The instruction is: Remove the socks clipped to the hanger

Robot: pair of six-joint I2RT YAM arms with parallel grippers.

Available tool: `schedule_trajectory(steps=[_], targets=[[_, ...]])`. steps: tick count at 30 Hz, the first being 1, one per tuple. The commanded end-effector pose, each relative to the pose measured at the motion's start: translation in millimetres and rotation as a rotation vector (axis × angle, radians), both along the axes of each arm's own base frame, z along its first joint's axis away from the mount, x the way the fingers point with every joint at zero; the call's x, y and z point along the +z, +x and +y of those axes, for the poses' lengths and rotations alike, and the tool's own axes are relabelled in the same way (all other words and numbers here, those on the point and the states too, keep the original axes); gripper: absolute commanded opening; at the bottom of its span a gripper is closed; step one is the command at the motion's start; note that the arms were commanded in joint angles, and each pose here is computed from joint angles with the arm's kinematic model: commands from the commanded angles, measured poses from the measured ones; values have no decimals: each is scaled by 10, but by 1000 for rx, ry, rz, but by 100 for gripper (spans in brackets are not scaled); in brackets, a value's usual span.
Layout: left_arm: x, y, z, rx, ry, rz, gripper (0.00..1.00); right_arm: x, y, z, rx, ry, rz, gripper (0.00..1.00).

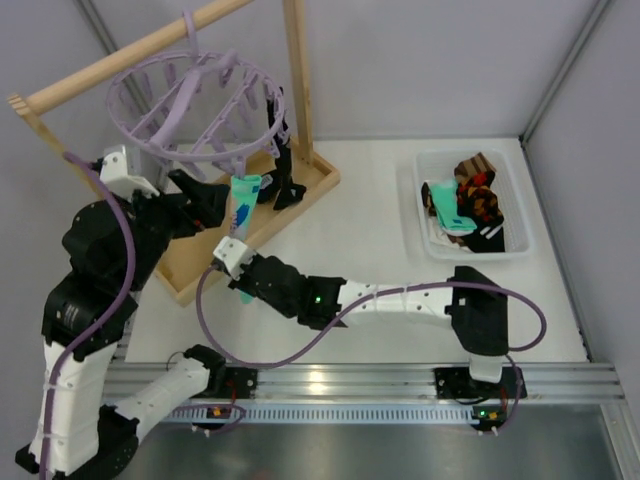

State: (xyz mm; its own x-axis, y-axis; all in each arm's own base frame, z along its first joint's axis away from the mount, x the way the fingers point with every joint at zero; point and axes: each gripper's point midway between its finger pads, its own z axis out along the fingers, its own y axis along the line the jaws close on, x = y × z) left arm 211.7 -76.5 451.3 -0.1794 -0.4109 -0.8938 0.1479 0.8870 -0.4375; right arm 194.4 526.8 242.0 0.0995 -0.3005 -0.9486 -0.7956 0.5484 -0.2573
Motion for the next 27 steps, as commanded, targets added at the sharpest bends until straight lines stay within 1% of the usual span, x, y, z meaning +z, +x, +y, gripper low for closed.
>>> schedule_trajectory(steps=[1,2,3,6,9,10,12,13,18,19,20,23,25,27], targets=[[-185,187,-16,18,108,127,98,275,70,-14,-169,-9,-154,0],[-205,293,-44,22,137,151,98,259,73,56,-181,-22,-172,0],[-111,295,-5,38,147,145,98,251,31,80,-187,-55,-207,0],[-36,425,12,62,197,159,98,209,-15,194,-181,-94,-244,0],[-88,459,113,112,254,196,98,183,-27,281,-173,-110,-259,0],[-86,472,222,170,275,201,98,177,-19,291,-177,-116,-263,0],[-163,467,325,217,316,234,98,176,-2,350,-178,-130,-280,0],[-197,487,407,266,341,247,98,237,5,386,-181,-122,-285,0],[-301,484,623,383,411,297,98,133,34,554,-173,-170,-312,0],[-344,517,657,408,435,316,98,214,31,594,-176,-155,-313,0],[-379,536,676,423,454,330,98,128,26,637,-166,-185,-322,0],[-443,571,617,398,451,347,97,112,13,734,-153,-190,-334,0],[-408,577,590,387,444,339,97,143,4,793,-139,-189,-338,0],[-357,587,543,361,444,327,97,55,-12,854,-122,-218,-353,0]])
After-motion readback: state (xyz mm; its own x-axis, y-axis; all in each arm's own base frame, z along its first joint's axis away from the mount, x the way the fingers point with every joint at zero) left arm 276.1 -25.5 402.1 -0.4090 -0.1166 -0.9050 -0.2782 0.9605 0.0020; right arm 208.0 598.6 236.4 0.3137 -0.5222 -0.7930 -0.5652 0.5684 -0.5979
